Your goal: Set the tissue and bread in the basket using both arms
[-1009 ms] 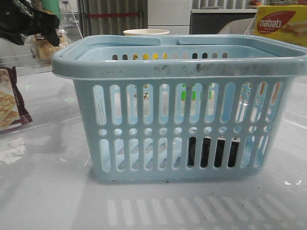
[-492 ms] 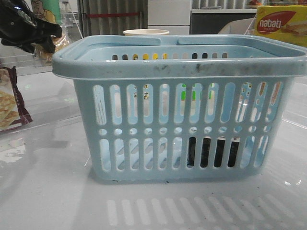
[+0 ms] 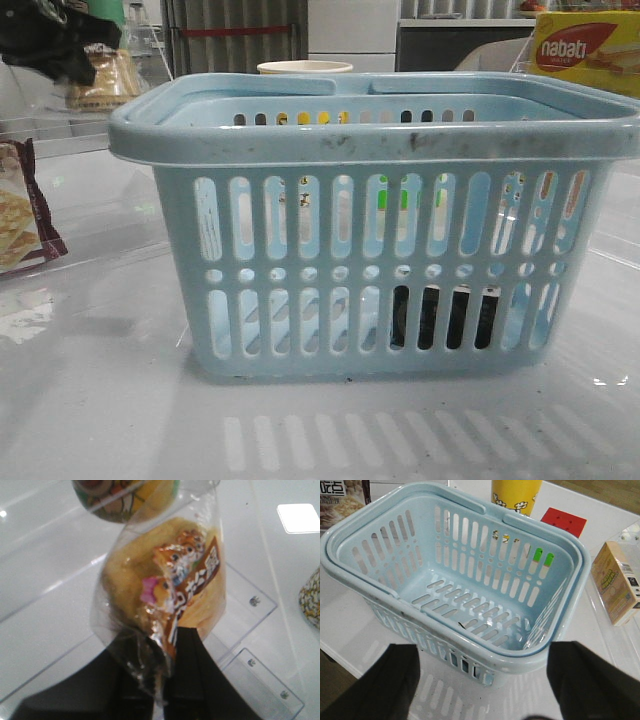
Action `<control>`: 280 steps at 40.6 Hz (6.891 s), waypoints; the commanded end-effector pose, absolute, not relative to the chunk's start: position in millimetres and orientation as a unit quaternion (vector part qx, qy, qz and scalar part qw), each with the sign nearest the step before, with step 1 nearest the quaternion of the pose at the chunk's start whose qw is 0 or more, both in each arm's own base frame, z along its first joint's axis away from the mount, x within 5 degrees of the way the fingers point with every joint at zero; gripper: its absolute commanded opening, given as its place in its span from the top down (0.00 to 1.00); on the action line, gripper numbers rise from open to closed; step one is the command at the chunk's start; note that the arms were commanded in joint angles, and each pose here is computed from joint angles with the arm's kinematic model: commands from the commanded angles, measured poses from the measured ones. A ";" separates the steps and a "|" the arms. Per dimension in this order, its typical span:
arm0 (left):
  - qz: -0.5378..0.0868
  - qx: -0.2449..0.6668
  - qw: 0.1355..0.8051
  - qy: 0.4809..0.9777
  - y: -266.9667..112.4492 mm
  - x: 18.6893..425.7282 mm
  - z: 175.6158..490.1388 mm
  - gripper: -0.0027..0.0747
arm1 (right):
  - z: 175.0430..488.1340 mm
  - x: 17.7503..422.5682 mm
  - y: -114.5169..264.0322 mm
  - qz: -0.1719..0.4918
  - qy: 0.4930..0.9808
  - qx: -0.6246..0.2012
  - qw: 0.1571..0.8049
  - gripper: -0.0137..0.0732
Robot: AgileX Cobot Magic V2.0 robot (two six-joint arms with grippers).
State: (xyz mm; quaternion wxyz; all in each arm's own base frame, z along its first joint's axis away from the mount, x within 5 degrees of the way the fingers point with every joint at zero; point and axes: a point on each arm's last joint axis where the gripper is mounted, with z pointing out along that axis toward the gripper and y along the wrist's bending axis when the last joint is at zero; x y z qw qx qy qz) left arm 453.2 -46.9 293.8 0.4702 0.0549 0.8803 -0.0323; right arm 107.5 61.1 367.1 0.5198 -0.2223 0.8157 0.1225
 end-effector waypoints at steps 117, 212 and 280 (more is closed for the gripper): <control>-0.184 0.361 0.494 0.769 -113.9 124.6 410.7 0.45 | 381.7 108.2 61.0 0.127 0.788 -0.219 0.561 0.13; -0.121 0.243 0.555 0.787 -40.2 71.6 353.9 0.85 | 372.4 100.8 49.5 0.077 0.820 -0.228 0.519 0.78; 0.017 0.049 0.772 0.634 -2.5 53.0 220.3 0.84 | 372.4 101.0 49.7 0.077 0.820 -0.228 0.519 0.78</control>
